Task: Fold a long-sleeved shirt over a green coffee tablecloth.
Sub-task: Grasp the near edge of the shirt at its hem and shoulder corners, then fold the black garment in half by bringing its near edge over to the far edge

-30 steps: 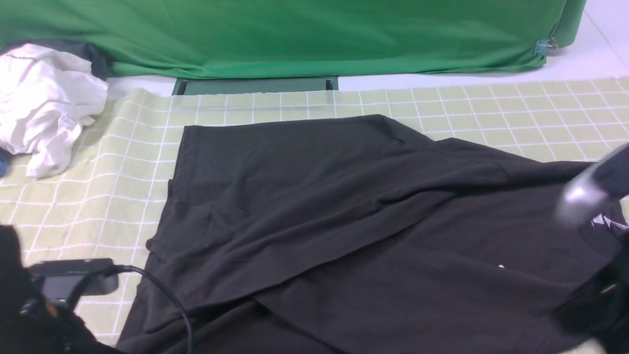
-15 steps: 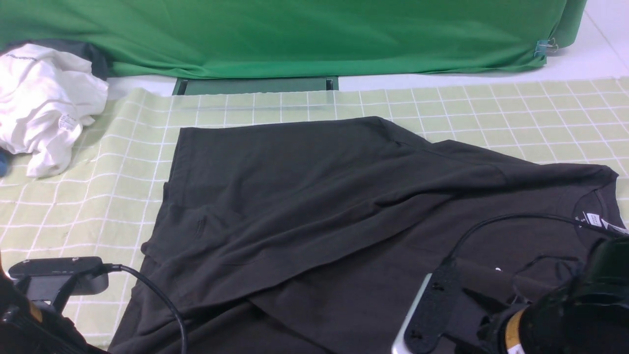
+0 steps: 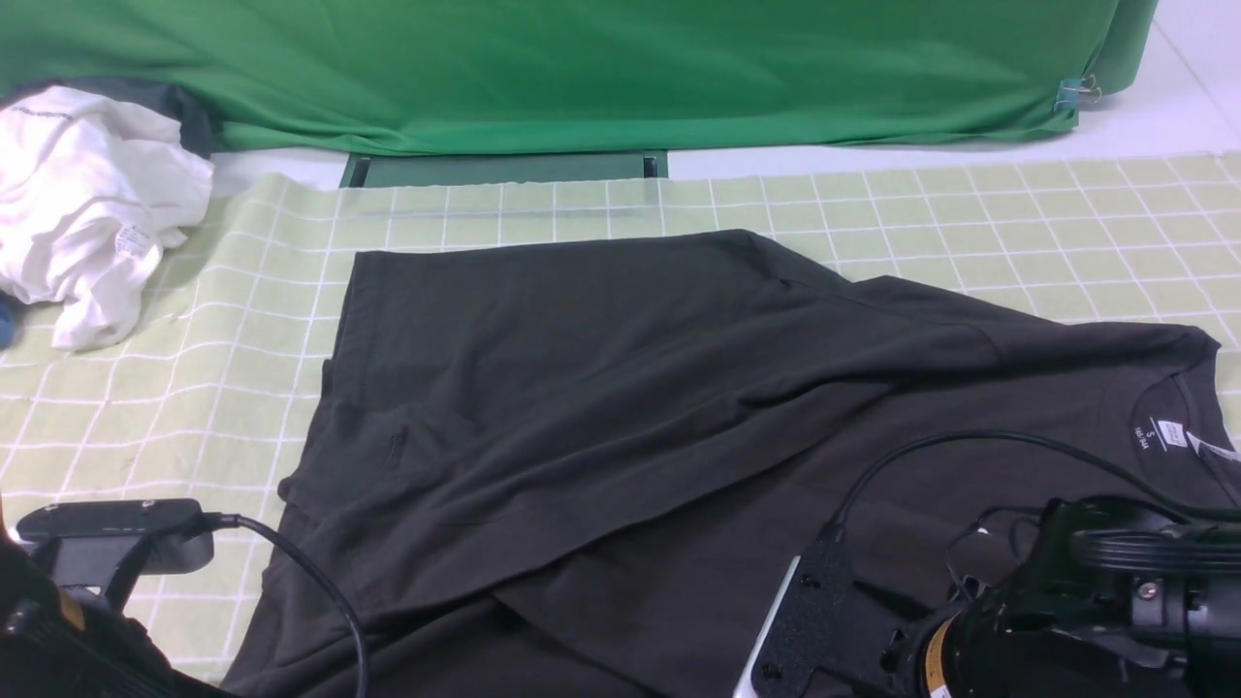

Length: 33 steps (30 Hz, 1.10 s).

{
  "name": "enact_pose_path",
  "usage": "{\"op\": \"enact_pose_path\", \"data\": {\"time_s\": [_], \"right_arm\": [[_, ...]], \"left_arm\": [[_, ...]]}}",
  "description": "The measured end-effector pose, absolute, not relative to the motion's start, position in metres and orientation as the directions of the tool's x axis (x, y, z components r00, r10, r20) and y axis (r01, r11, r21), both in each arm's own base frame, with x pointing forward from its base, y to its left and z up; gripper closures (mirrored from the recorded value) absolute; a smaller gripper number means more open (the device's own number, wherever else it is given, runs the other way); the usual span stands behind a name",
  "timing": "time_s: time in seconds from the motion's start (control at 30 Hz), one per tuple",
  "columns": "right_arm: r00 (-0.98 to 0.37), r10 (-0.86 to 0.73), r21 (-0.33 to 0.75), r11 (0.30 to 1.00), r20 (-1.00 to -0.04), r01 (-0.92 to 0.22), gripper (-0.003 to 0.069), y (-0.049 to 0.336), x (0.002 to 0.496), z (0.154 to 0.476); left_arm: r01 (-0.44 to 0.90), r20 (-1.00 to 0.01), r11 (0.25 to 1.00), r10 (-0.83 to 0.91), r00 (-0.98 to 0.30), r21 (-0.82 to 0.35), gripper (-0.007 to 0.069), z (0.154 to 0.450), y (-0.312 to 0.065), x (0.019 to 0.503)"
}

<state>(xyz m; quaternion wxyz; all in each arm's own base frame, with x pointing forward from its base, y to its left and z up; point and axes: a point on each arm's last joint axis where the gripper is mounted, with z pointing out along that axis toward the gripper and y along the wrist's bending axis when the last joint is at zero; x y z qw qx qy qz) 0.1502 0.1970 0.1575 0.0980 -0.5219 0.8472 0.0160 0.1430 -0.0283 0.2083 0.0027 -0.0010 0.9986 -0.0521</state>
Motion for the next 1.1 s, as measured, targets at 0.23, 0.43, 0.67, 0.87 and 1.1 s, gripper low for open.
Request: {"op": "enact_pose_path", "data": {"time_s": [0.23, 0.43, 0.67, 0.87, 1.1], "right_arm": [[-0.43, -0.887, -0.083, 0.448, -0.167, -0.89, 0.0632, 0.194, 0.149, 0.161], [-0.427, -0.878, -0.095, 0.454, -0.214, -0.886, 0.0638, 0.184, 0.142, 0.188], [-0.456, -0.801, -0.12, 0.535, -0.389, -0.837, 0.0638, 0.168, 0.142, 0.239], [-0.484, -0.74, -0.16, 0.609, -0.467, -0.777, 0.0638, 0.155, 0.172, 0.269], [-0.509, -0.727, -0.227, 0.651, -0.461, -0.725, 0.0639, 0.143, 0.229, 0.282]], "left_arm": [[-0.005, 0.006, 0.995, -0.005, -1.0, -0.1, 0.0609, 0.208, -0.028, 0.142], [-0.017, -0.025, 0.992, -0.02, -0.999, -0.123, 0.0609, 0.224, -0.029, 0.141], [-0.06, -0.215, 0.989, -0.088, -0.973, -0.135, 0.0609, 0.275, -0.03, 0.168], [-0.063, -0.284, 0.989, -0.1, -0.954, -0.137, 0.0609, 0.292, -0.034, 0.207], [-0.102, -0.312, 0.984, -0.143, -0.939, -0.144, 0.0609, 0.291, -0.035, 0.28]]}}
